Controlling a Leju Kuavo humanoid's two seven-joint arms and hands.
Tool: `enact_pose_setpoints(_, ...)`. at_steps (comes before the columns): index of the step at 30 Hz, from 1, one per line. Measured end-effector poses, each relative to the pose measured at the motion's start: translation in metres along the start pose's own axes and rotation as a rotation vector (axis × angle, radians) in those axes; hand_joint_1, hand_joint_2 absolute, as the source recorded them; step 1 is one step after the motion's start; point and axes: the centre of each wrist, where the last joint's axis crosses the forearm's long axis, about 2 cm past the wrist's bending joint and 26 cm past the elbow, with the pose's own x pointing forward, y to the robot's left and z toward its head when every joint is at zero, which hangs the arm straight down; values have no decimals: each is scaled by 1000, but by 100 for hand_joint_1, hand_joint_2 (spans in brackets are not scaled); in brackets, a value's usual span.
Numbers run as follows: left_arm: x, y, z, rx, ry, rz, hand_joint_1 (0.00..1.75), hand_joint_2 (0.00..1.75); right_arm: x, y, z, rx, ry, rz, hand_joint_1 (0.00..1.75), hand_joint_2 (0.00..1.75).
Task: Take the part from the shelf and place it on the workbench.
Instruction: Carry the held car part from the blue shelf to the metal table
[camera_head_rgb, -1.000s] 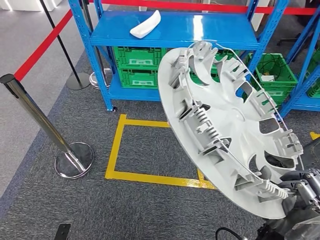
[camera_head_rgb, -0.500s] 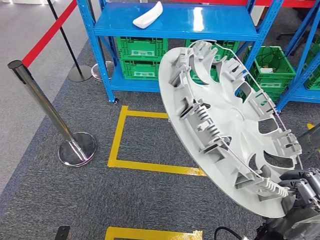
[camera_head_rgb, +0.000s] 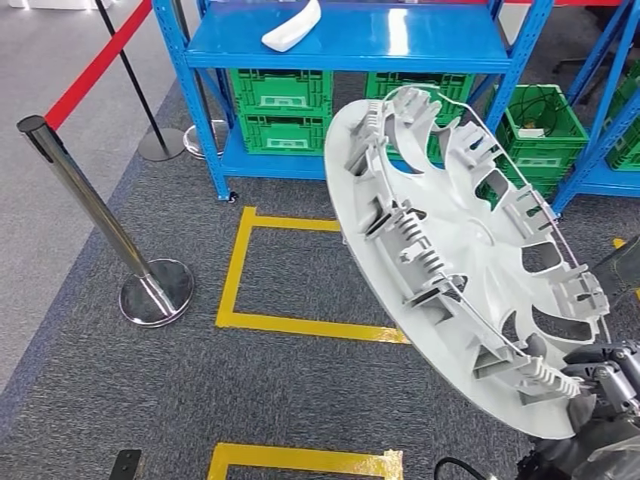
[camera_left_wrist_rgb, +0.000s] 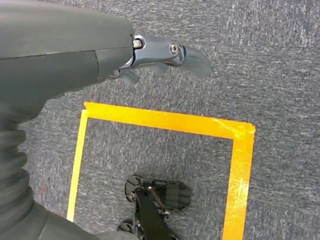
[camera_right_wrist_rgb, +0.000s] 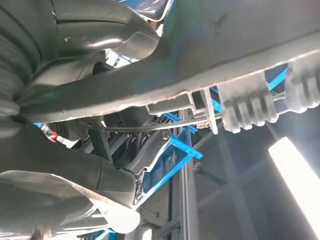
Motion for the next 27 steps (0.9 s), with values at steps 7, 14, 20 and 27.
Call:
enact_pose_setpoints(7,-2,0,1,0,4,-7,0,175,1,0,0,5,-5,11,175,175)
enact_pose_setpoints(14,-1,0,0,1,3,-11,0,175,1,0,0,6,-7,11,175,175)
enact_pose_setpoints(20,-1,0,1,0,4,-13,0,175,1,0,0,14,-8,10,175,175)
enact_pose_setpoints(27,-1,-1,0,-1,3,-14,0,175,1,0,0,16,-8,9,175,175)
